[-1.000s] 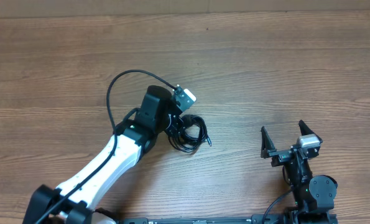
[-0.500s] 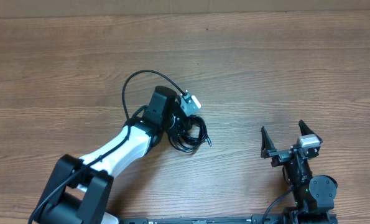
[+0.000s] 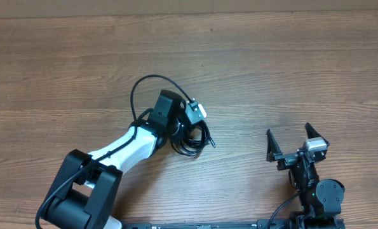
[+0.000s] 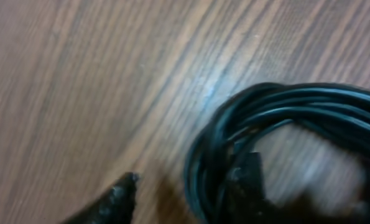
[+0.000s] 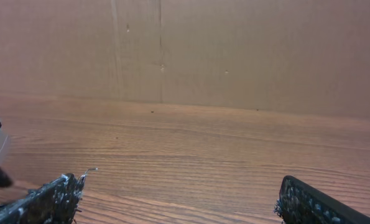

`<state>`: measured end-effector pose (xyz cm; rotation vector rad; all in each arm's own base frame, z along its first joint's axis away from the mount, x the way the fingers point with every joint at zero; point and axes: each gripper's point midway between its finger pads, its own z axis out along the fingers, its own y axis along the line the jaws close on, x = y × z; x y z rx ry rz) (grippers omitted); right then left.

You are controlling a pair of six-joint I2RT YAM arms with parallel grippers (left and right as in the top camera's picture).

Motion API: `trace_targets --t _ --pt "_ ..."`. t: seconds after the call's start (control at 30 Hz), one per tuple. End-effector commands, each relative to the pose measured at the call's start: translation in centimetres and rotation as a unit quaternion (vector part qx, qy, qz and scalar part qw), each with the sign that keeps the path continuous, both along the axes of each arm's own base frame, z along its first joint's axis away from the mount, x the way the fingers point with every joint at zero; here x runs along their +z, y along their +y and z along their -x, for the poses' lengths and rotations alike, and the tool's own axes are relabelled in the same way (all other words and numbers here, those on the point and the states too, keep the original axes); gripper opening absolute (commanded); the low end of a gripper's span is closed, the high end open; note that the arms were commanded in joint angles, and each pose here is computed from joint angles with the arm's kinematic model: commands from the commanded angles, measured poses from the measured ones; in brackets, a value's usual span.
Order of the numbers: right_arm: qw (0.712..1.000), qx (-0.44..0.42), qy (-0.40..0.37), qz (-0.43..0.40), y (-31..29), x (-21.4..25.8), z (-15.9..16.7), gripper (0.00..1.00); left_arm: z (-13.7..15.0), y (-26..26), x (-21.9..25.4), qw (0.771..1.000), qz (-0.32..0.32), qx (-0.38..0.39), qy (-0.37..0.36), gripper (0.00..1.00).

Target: Untangle cables

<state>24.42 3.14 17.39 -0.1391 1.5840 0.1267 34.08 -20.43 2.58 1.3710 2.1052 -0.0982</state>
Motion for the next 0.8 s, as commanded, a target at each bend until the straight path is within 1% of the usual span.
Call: trace_targets --t 0.0,0.03,0.13,0.2,0.3,0.4,0.43,0.47,0.5,0.63,0.7,0.77 --pt "1.000 -0.003 -0.002 0.001 -0.1 -0.2 0.0 1.00 1.1 -1.1 -0.5 0.999 0.024 -0.028 0.031 0.10" --pt "1.000 -0.003 -0.003 0.001 -0.1 -0.2 0.0 1.00 1.1 -1.1 -0.5 0.999 0.025 -0.024 0.033 0.04" --pt "1.000 -0.003 -0.002 0.001 -0.1 -0.2 0.0 1.00 1.1 -1.1 -0.5 0.998 0.043 0.011 0.052 0.04" --pt "1.000 -0.003 -0.003 0.001 -0.1 -0.2 0.0 1.00 1.2 -1.0 -0.6 0.994 0.061 0.050 0.073 0.04" --pt "1.000 -0.003 -0.002 0.001 -0.1 -0.2 0.0 1.00 1.3 -0.8 -0.7 0.981 0.092 0.126 0.111 0.04" --pt "1.000 -0.003 -0.002 0.001 -0.1 -0.2 0.0 1.00 1.9 -0.4 -0.7 0.961 0.117 0.199 0.152 0.04" --pt "1.000 -0.003 -0.003 0.001 -0.1 -0.2 0.0 1.00 2.0 -0.3 -0.6 0.949 0.131 0.231 0.168 0.04" --pt "1.000 -0.003 -0.002 0.001 -0.1 -0.2 0.0 1.00 2.2 -0.2 -0.6 0.930 0.150 0.275 0.190 0.04" --pt "1.000 -0.003 -0.003 0.001 -0.1 -0.2 0.0 1.00 3.0 0.2 -0.5 0.881 0.178 0.368 0.239 0.04" --pt "1.000 -0.003 -0.003 0.001 -0.1 -0.2 0.0 1.00 5.2 1.5 0.2 0.809 0.187 0.471 0.297 0.04" --pt "1.000 -0.003 -0.002 0.001 -0.1 -0.2 0.0 1.00 6.3 1.8 0.7 0.772 0.195 0.513 0.320 0.04" --pt "1.000 -0.003 -0.002 0.001 -0.1 -0.2 0.0 1.00 7.6 2.1 1.2 0.743 0.194 0.541 0.344 0.04"
